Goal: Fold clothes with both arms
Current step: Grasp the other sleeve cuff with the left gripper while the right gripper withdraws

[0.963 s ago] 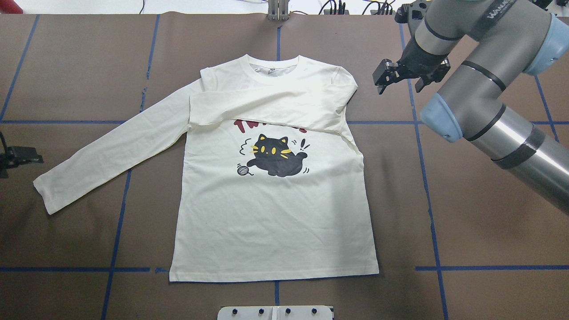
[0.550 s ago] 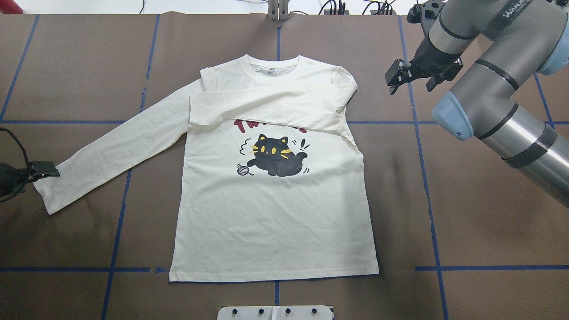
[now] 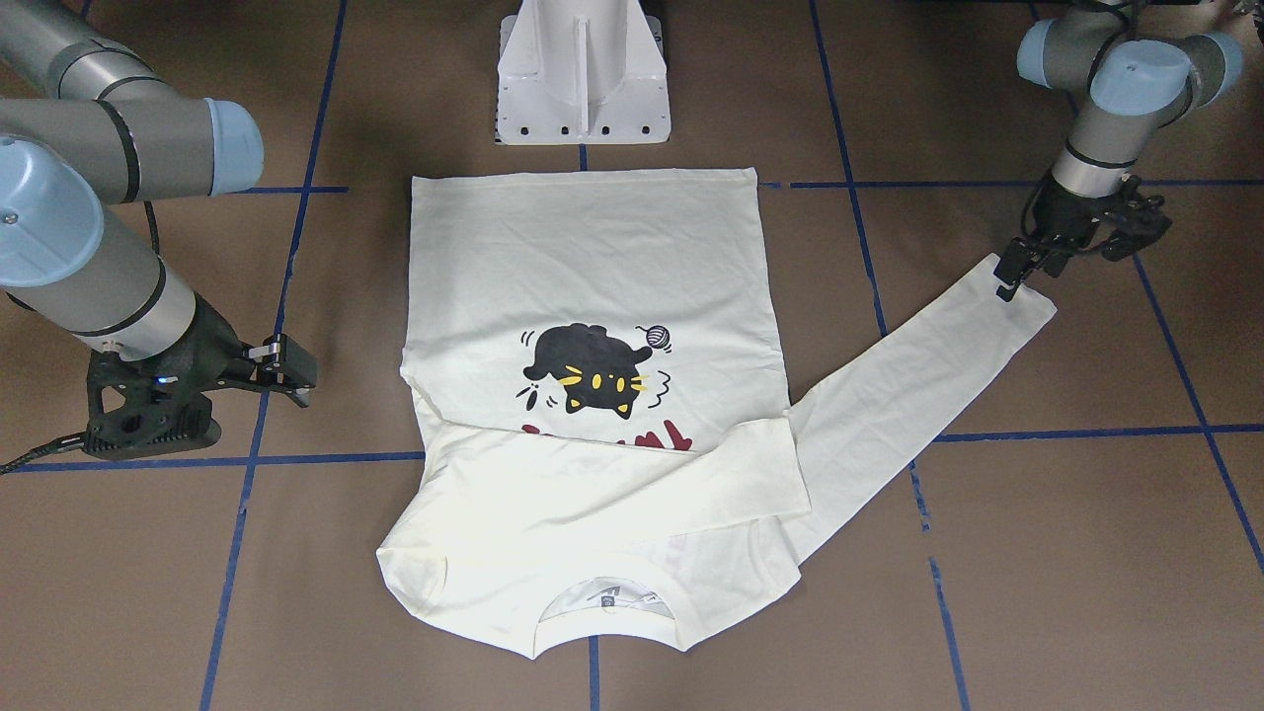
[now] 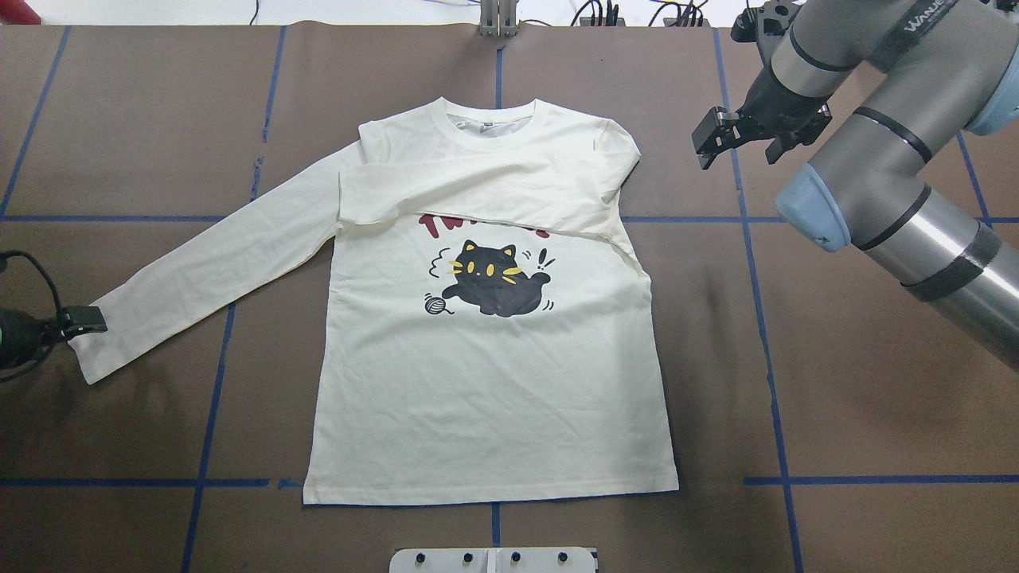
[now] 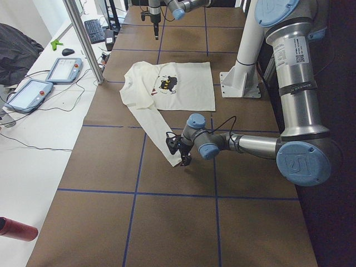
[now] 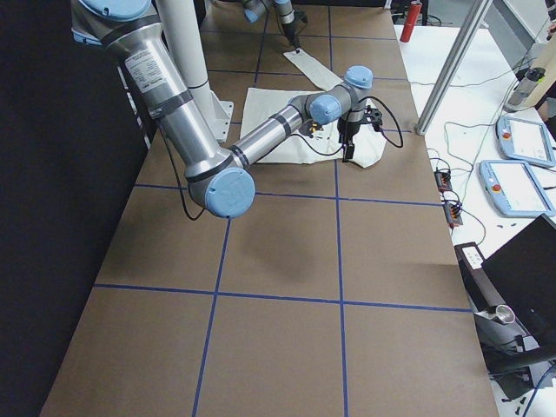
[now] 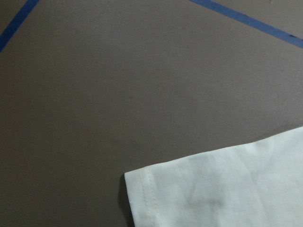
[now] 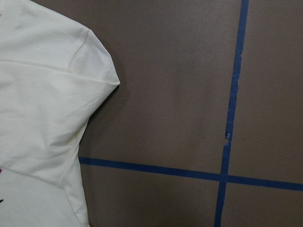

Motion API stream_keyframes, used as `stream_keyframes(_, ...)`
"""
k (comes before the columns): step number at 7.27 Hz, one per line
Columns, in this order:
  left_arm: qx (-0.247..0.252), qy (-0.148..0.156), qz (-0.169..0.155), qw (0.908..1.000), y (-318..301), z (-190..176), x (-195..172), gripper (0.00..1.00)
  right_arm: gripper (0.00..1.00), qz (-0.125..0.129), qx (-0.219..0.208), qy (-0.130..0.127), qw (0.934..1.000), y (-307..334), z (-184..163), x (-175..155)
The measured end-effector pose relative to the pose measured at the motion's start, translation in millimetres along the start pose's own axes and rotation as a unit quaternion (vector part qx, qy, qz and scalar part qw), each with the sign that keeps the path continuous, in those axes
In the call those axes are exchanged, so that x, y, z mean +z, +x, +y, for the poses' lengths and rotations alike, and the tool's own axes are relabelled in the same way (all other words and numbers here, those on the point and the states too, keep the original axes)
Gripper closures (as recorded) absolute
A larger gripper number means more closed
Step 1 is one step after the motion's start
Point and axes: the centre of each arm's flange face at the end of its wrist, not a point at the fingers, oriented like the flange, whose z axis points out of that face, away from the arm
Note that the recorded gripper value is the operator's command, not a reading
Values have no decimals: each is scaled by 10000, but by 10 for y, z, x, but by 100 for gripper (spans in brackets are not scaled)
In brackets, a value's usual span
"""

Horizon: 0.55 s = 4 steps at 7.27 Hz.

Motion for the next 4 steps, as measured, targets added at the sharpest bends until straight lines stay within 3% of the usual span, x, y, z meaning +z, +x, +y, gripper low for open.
stream_keyframes(4, 5, -11, -22, 10000, -14, 7, 23, 8, 0, 3, -7, -4, 10000, -8, 8, 20)
